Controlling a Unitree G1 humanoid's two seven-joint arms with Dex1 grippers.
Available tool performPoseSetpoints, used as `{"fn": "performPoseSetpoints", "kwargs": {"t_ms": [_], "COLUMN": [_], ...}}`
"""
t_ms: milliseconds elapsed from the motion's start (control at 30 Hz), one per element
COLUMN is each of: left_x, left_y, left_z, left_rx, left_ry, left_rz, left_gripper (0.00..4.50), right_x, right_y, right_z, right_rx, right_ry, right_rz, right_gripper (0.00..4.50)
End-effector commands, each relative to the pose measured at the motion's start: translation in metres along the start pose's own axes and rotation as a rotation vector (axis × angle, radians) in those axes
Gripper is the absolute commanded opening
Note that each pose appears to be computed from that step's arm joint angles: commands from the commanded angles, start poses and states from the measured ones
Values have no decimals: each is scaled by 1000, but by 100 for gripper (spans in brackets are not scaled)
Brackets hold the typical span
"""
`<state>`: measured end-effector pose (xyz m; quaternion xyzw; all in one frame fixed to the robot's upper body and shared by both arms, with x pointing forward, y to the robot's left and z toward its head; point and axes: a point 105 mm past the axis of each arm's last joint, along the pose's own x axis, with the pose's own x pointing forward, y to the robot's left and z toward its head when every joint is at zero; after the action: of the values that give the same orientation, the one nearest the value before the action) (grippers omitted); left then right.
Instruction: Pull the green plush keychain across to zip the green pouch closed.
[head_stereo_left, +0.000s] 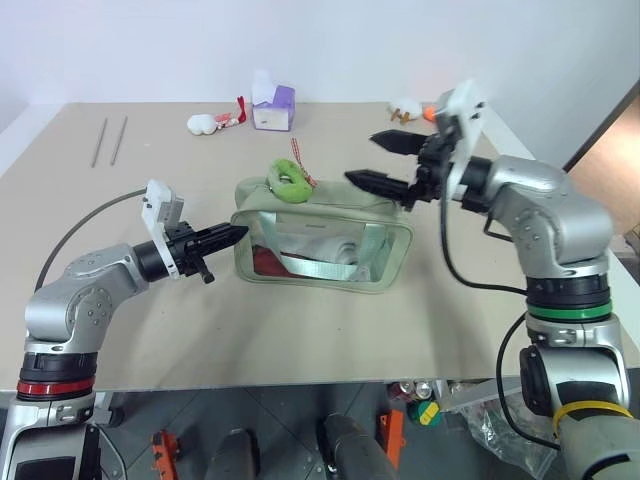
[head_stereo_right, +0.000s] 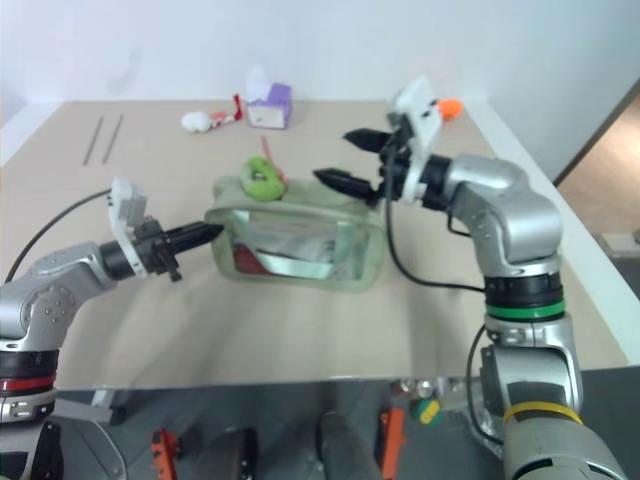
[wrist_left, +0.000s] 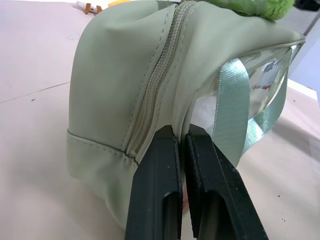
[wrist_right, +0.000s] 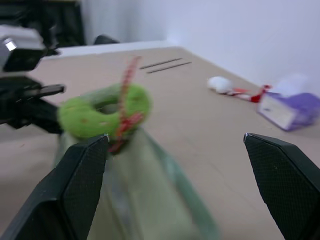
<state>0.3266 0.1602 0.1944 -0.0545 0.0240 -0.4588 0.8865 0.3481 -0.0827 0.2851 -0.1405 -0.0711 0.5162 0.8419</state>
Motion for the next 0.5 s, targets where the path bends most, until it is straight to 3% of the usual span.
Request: {"fn": "performPoseSetpoints", "kwargs": {"t_ms": [33,500], "left_x": [-4,-3], "left_y": [-3,-2], "left_z": [8,11], "left_rx": [24,24], "left_ry": [-23,-33], "left_rz": [-2,0], "left_gripper": [0,0], "right_x": [5,34], "right_y": [17,42], "right_z": [22,23], "right_rx": [-96,-186], "right_ry": [-46,-38], "right_rz": [63,162], "right_gripper": [448,448]}}
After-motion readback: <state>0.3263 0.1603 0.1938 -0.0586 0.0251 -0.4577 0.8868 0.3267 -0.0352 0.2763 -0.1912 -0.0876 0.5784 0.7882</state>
